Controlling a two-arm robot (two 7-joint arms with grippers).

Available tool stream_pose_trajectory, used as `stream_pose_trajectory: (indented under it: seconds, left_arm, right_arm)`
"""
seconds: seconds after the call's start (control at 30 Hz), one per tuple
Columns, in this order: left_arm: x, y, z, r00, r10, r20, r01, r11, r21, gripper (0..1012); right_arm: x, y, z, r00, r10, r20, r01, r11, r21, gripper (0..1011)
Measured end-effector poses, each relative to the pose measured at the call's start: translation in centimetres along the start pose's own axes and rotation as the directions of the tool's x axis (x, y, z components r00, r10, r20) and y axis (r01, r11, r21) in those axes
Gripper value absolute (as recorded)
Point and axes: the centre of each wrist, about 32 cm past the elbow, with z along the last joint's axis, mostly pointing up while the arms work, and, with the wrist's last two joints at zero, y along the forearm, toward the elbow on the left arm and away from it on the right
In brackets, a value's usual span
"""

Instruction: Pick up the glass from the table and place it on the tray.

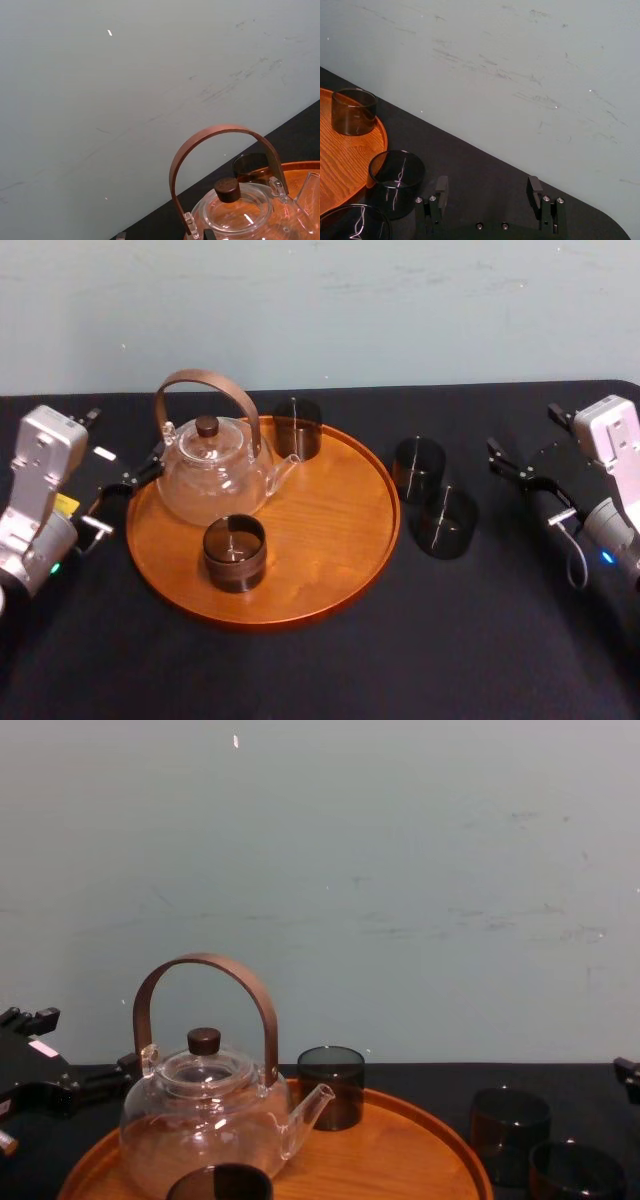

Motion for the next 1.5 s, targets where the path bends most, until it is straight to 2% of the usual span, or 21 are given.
stream_pose_trajectory:
  seconds: [1.5]
  left_arm:
    - [0.00,0.00,0.00,1.0000,0.000,0.000,0.000,1.0000,0.000,1001]
  right_arm:
    - [0.00,0.00,0.00,1.000,0.000,0.000,0.000,1.000,0.000,1002]
